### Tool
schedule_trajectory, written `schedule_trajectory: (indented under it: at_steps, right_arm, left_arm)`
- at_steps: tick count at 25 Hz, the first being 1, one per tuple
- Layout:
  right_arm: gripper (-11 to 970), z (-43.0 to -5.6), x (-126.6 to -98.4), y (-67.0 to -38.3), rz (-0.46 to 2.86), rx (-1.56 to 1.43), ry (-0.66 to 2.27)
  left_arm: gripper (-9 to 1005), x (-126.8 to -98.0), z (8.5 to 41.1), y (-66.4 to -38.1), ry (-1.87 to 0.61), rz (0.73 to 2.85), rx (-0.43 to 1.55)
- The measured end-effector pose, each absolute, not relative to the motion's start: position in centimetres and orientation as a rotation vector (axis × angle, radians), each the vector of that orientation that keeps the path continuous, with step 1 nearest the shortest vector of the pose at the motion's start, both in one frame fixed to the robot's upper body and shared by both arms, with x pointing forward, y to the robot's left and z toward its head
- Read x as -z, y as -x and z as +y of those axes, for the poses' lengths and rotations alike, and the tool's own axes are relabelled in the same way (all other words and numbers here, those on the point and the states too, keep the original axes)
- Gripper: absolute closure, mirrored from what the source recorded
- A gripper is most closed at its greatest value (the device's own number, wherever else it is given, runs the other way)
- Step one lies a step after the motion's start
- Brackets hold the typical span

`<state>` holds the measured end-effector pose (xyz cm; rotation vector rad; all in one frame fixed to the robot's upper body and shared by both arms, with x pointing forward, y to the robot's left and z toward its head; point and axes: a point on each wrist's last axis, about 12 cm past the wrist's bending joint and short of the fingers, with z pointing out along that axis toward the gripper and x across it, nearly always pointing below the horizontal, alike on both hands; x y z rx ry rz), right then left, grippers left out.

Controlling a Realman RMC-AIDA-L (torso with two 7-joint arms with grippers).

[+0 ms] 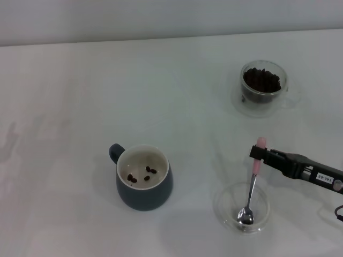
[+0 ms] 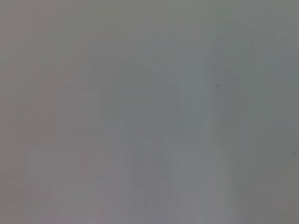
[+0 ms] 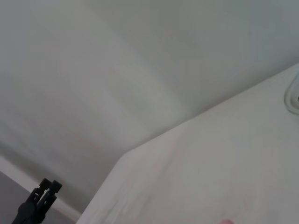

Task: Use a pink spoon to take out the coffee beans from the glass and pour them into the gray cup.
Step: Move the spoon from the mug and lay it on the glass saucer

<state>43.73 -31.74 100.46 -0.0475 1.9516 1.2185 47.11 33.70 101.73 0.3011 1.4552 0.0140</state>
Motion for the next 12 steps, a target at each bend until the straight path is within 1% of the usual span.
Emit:
schedule_trajectory:
  at_steps: [12]
  right_arm:
    - [814,-32.01,-100.11,-43.65,1.982,-1.198,0.023]
  left_arm:
    - [241,-101.85,33.56,-47.39,-0.315,1.448,-0.022]
